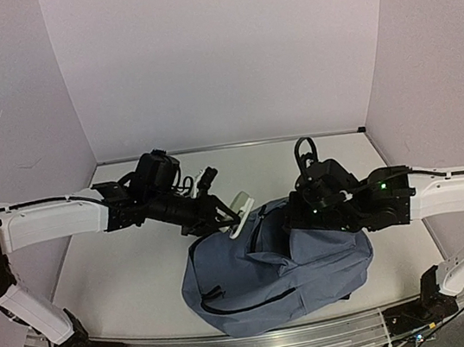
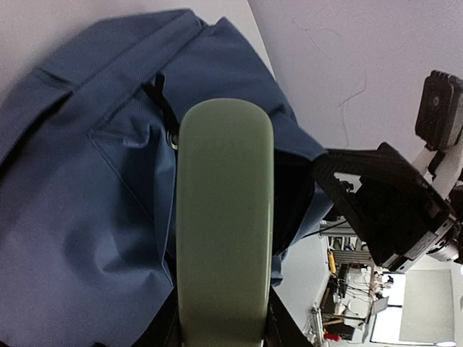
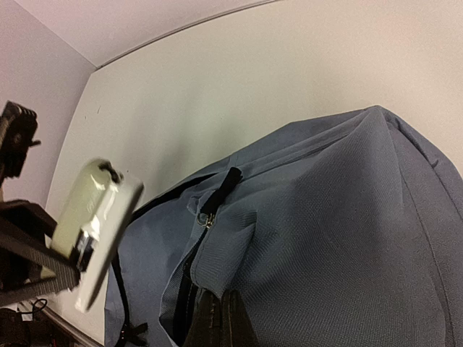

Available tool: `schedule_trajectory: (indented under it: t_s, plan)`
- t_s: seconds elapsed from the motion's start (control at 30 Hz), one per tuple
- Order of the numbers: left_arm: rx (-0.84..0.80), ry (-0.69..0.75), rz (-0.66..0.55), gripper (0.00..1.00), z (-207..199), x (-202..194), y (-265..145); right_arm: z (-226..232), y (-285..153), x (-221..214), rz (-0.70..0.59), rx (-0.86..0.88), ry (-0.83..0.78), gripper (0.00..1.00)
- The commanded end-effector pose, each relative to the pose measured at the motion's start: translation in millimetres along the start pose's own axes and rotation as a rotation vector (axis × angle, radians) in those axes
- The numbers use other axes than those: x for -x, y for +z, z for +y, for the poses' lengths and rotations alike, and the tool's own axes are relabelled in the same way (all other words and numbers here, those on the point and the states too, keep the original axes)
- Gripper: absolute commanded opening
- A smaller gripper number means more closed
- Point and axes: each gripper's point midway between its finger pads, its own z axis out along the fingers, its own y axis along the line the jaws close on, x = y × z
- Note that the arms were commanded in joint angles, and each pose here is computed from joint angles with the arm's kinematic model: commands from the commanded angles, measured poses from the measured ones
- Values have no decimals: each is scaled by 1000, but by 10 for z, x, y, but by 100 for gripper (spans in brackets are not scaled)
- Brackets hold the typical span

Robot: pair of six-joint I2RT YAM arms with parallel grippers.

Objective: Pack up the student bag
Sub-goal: Place the stationery in the student bag.

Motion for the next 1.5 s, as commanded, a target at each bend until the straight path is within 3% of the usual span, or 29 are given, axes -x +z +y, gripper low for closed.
schedule_trajectory:
  t_s: [0.0,0.37,0.63,0.87,1.23,1.33,1.47]
  plan:
    - [-143,-22,-2,7,-347,-35,-113,279,-174,332,-112,127,126,0]
    - [-197,-22,122,8,-508,-336,231,173,-251,332,-122,129,148,0]
    - [-170,-45,181,8,-367,-418,516,153,-279,337,-125,134,158,0]
    - [-204,1,134,9,-463,-188,715,158,-270,331,-124,132,155,0]
    - [-102,22,4,11,-317,298,1119,163,-233,293,-110,129,156,0]
    - [-71,23,-39,19,-267,391,1156,142,-229,290,-113,124,162,0]
    - [-11,32,-62,43,-180,392,1074,122,-239,296,-120,120,164,0]
